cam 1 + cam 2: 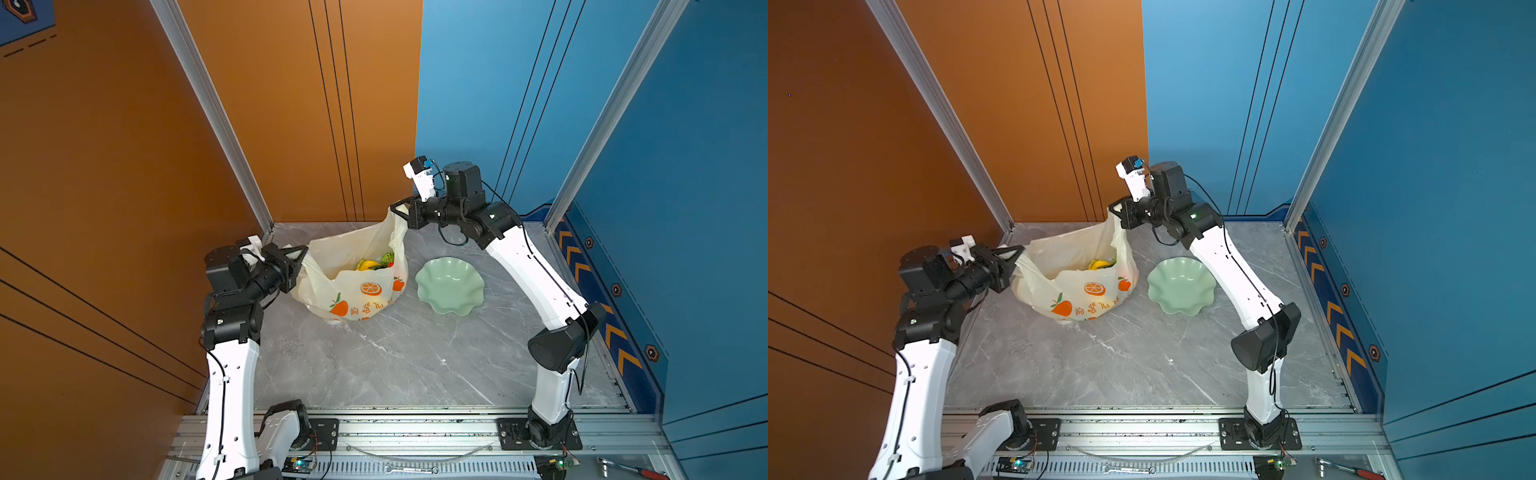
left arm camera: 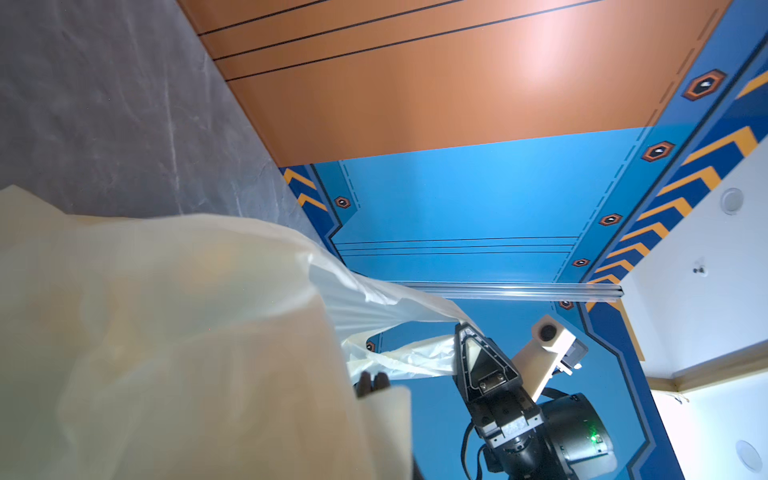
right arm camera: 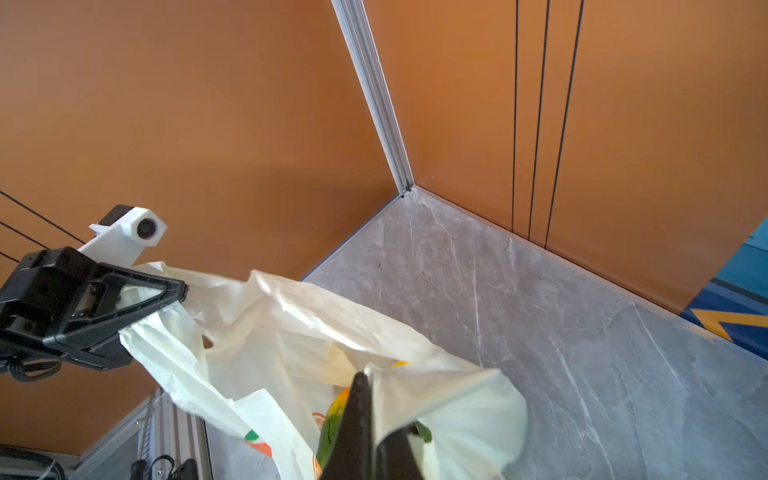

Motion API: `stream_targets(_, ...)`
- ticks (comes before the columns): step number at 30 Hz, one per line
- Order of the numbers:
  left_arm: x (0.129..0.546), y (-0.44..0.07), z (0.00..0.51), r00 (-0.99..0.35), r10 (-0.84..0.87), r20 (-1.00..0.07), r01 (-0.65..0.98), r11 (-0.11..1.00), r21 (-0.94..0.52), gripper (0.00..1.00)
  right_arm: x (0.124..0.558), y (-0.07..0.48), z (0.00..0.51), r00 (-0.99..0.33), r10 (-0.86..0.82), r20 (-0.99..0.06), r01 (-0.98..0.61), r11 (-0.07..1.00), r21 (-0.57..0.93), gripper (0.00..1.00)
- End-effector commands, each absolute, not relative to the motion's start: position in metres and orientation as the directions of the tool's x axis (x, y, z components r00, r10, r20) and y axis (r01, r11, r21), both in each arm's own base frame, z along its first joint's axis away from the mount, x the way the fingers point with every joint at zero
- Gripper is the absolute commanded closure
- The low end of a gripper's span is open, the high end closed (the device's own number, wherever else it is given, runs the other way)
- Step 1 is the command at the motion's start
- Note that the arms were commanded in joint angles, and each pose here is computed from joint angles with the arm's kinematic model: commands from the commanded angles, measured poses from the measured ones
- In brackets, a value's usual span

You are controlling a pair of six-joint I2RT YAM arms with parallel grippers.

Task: Place the fruits into the plastic bag
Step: 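Lift both bag handles upward with the left and right grippers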

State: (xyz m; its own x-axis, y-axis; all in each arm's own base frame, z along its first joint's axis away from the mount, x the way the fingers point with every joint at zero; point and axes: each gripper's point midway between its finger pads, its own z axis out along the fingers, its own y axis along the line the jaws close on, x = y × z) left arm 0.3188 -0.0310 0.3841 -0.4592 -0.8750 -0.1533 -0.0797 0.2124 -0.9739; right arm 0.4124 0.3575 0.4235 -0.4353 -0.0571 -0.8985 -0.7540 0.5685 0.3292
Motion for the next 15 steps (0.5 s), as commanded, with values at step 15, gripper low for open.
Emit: stream_targets(15, 0.319, -0.022, 0.542, -0.379, -0.868, -0.321, 0.263, 0.231, -0.937, 1.00, 0.384, 0.337, 0.572, -0.203, 0.262, -0.943, -0.817, 0.486, 0.311, 1.00)
